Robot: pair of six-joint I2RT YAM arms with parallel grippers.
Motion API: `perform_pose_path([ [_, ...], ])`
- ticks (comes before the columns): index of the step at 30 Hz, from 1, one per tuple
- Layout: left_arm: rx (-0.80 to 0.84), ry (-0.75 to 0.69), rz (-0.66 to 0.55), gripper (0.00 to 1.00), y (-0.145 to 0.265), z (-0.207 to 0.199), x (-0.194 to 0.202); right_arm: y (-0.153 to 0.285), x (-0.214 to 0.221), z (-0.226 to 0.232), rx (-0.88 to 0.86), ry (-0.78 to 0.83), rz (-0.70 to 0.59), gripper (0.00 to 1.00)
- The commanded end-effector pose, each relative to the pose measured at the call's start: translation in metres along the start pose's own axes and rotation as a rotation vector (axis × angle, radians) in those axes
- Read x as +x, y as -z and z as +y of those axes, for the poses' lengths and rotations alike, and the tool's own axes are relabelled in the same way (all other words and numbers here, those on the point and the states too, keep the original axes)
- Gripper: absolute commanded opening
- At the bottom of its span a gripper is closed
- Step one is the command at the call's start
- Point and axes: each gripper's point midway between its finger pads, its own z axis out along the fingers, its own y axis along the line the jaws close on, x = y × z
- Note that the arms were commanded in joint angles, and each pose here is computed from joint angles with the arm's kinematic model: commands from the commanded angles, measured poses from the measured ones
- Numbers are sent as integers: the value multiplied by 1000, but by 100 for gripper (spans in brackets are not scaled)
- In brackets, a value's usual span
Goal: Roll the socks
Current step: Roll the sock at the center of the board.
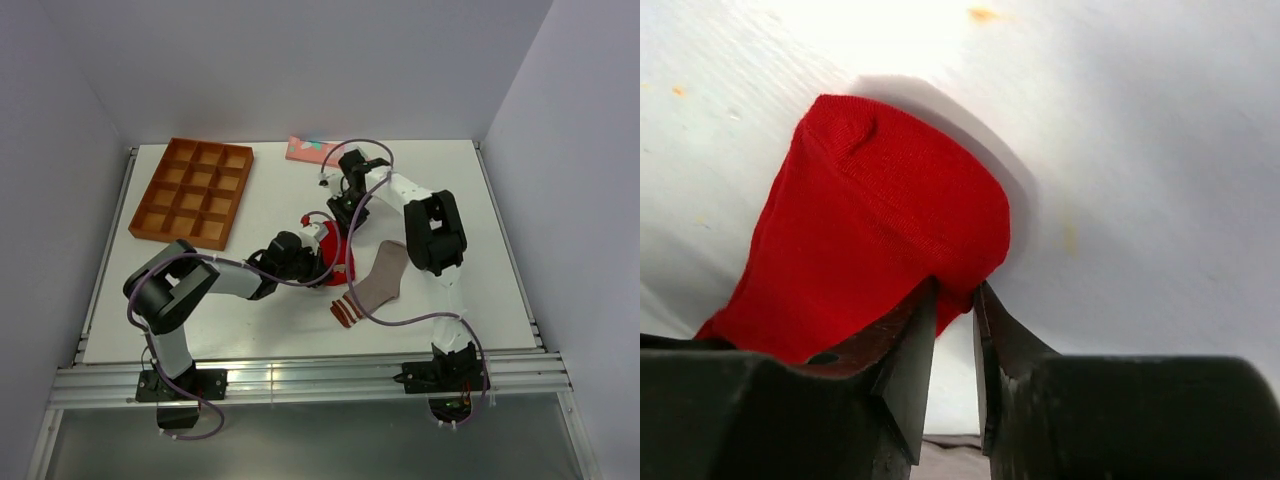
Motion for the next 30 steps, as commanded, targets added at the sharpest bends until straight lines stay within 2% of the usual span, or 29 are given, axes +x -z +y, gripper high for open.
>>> perform_pose_path([
  [1,-61,0,50,0,7,9,9,-24,-3,11,18,47,27,28],
  [6,-71,-20,62,0,9,7,4,-34,-18,22,-14,69,40,25],
  [12,-70,-20,96,0,12,5,5,-34,-48,21,21,78,-15,24],
  [20,-94,92,210,0,7,8,27,-29,-50,31,-22,93,-49,24],
  [23,-85,139,252,0,6,4,33,-23,-53,36,-46,96,-66,31],
  [24,-90,156,262,0,5,4,33,-21,-55,37,-49,91,-74,38],
  [27,-74,208,280,0,3,-1,34,-12,-62,37,-40,82,-111,50],
  [30,-88,258,307,0,3,3,40,2,-71,31,-21,47,-170,57],
])
